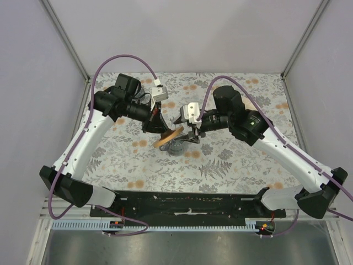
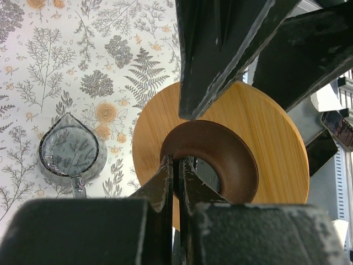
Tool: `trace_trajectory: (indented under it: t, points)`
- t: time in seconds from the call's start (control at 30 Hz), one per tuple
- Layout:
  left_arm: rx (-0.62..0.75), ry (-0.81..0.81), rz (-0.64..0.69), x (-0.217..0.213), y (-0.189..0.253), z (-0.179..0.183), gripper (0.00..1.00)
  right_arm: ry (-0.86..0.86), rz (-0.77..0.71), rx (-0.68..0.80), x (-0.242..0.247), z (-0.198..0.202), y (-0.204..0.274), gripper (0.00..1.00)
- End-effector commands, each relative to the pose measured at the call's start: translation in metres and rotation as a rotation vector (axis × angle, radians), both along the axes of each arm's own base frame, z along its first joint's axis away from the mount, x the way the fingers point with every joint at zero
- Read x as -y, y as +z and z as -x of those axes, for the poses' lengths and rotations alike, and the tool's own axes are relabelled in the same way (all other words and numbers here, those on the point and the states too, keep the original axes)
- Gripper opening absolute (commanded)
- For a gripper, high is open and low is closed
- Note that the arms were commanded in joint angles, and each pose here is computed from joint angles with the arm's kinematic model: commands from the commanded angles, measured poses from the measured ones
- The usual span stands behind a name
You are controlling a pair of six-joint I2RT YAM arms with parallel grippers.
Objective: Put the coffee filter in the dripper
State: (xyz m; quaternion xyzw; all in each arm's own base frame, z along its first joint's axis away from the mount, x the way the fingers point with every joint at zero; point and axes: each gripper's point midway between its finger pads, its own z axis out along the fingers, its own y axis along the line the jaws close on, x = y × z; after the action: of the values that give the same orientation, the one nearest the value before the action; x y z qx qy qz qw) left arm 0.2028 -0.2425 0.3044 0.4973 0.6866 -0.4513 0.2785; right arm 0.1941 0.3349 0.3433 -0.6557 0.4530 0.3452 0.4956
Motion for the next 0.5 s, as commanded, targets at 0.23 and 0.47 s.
trace_trajectory:
  t: [0.23, 0.47]
  points:
    - [0.022, -0.003, 0.015, 0.002, 0.006, -0.004, 0.02, 0.006, -0.009, -0.033, -0.01, -0.001, 0.004, 0.0]
    - [0.064, 0.539, -0.203, -0.044, 0.004, -0.104, 0.57, -0.239, 0.042, -0.28, 0.004, -0.031, -0.018, 0.0]
